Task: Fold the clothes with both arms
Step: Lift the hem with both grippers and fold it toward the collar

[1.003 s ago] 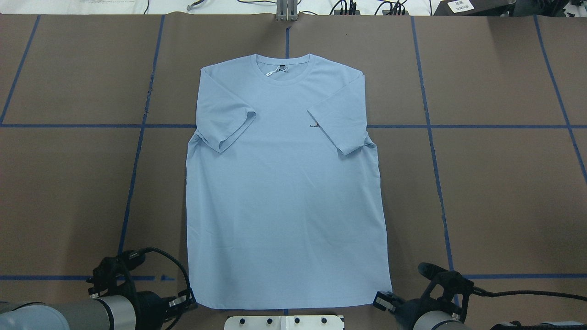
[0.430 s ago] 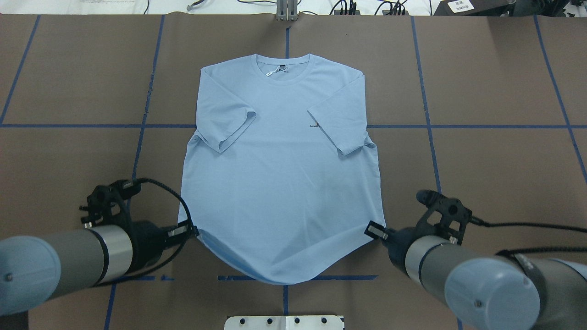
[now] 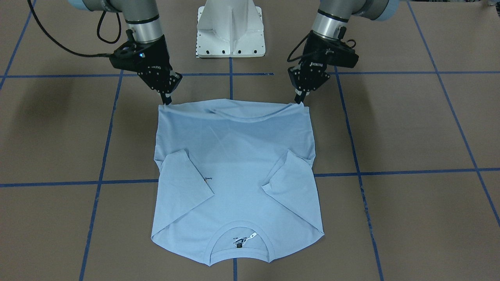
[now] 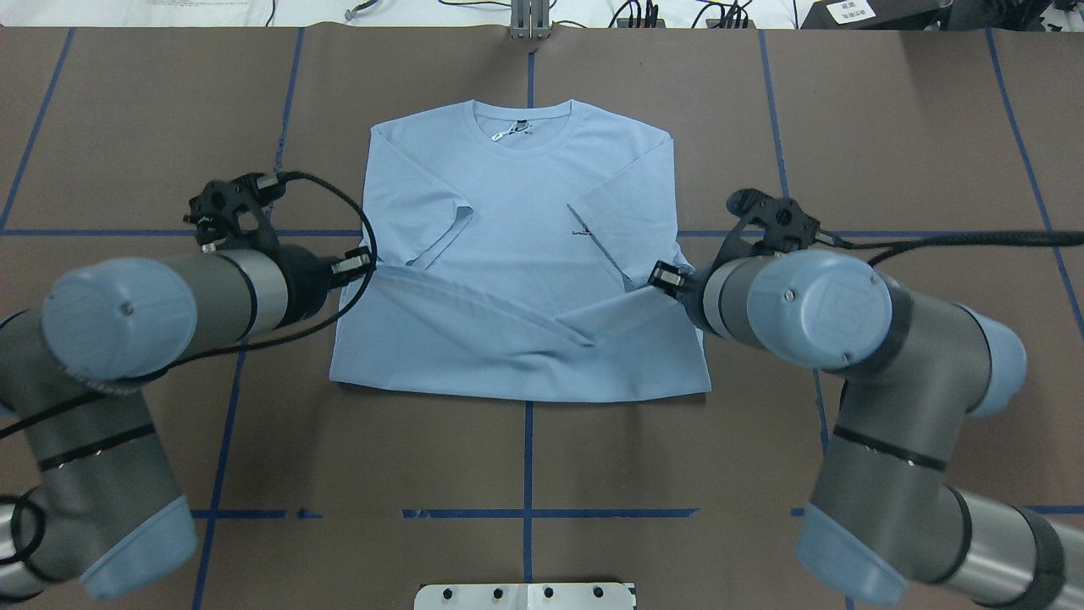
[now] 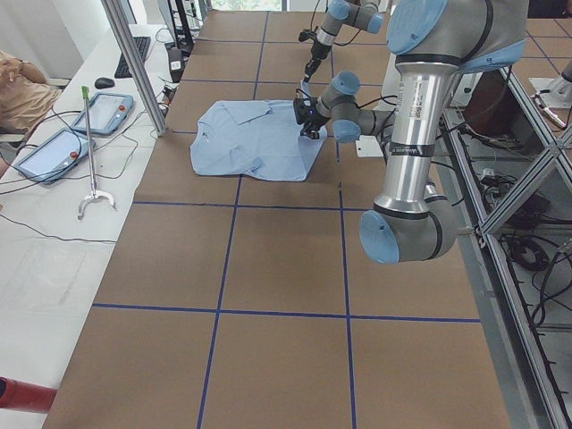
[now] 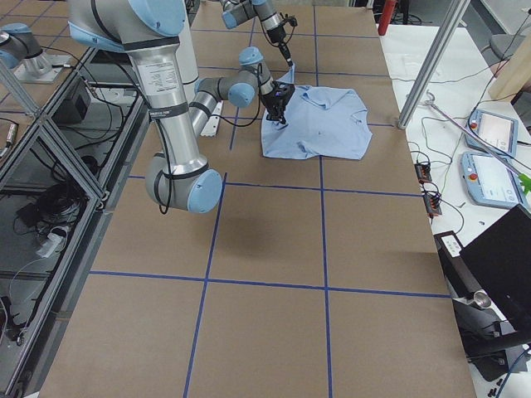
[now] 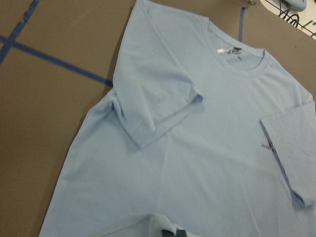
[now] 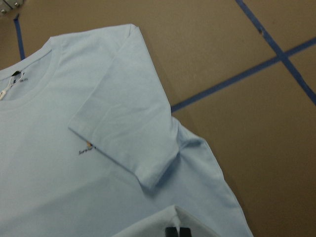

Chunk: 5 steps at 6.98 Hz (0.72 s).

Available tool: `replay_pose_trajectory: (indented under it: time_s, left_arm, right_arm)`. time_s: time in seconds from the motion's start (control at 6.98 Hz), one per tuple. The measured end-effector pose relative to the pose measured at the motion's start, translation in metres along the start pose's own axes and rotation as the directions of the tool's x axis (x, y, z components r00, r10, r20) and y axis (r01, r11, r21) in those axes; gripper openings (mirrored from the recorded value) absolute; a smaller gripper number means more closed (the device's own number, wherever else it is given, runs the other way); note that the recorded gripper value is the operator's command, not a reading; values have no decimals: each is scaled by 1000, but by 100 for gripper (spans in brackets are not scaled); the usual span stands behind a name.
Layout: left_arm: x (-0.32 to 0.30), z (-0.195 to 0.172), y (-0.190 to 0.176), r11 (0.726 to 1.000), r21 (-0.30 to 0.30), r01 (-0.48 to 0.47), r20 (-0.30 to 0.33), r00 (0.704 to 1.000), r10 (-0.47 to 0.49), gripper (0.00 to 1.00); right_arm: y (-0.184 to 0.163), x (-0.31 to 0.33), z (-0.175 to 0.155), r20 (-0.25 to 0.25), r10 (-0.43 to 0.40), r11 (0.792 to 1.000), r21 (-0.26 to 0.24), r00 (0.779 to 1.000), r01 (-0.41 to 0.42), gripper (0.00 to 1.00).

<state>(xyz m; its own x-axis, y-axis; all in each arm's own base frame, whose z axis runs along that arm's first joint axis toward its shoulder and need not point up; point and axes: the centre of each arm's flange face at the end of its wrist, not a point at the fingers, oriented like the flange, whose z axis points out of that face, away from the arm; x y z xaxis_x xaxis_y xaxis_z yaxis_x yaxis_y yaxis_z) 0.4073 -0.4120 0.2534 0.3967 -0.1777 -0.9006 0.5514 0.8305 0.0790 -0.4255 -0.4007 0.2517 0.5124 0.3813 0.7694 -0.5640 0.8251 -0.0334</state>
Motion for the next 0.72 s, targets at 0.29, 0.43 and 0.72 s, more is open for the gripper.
replay_pose_trajectory:
  time_s: [0.29,0.43,0.72]
  left_arm:
    - [13,36,-52,997,74,-20,41,999,17,0]
    - [15,46,-70,995,98,-26,44,999,22,0]
    - [12,83,-95,991,133,-33,22,999,30,0]
  right_arm:
    - [-59,-34,52,-30,-10,999,36,999,11,0]
    - [-79,-44,71,-32,3,999,44,999,-1,0]
    - [-110,-55,94,-38,28,998,54,999,-26,0]
